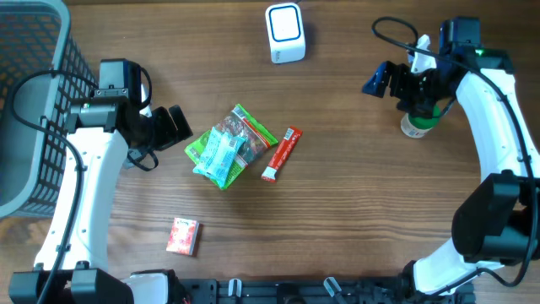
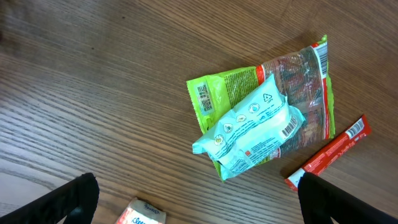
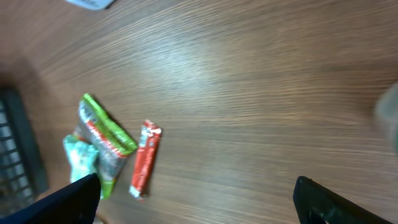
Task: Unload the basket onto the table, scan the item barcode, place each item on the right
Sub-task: 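Move the right gripper toward the red tube packet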
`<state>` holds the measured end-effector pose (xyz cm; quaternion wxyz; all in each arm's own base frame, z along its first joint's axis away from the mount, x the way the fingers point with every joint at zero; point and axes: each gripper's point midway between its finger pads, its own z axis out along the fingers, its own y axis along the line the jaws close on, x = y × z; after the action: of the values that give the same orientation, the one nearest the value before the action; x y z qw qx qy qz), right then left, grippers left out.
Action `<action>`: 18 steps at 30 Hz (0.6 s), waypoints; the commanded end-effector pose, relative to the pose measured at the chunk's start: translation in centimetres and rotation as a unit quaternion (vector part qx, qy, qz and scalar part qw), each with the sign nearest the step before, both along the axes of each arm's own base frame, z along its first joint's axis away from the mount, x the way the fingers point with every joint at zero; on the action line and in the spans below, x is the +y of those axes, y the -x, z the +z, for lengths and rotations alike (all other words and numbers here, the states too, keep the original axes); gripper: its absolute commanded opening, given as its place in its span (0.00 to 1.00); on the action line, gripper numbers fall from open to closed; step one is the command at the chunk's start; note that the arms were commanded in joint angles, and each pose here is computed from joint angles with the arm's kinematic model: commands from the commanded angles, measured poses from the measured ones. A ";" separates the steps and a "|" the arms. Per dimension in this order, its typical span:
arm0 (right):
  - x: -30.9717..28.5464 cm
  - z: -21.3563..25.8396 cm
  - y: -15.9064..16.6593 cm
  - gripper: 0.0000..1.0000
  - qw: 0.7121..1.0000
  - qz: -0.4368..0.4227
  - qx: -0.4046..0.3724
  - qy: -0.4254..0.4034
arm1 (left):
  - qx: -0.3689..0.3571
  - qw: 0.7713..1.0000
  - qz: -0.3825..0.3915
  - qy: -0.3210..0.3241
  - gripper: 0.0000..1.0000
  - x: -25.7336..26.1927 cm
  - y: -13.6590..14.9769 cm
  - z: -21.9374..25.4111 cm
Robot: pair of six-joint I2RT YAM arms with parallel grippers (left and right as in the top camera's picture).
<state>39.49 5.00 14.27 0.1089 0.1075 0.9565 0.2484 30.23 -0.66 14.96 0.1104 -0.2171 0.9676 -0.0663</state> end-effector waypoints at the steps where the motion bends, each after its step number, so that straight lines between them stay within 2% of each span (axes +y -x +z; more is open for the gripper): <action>1: 3.0 1.1 0.4 0.97 0.999 0.016 0.005 -0.040 | 0.000 1.000 -0.005 0.003 1.00 0.0 0.0 0.0; 4: 4.9 1.0 1.0 0.97 0.999 0.040 0.008 -0.032 | 0.000 1.000 -0.005 0.002 1.00 0.0 0.0 0.0; 9: 7.8 -0.4 2.4 0.98 0.996 0.080 0.018 0.034 | 0.000 1.000 -0.005 0.002 1.00 0.0 0.0 0.0; 18: 16.8 -2.5 4.8 0.99 0.993 0.112 0.017 0.015 | 0.000 1.000 -0.005 0.003 1.00 0.0 0.0 0.0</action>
<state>36.19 19.40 12.78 0.0794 -0.0109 0.9663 0.2446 30.23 -0.66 14.96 0.1104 -0.2171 0.9676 -0.0663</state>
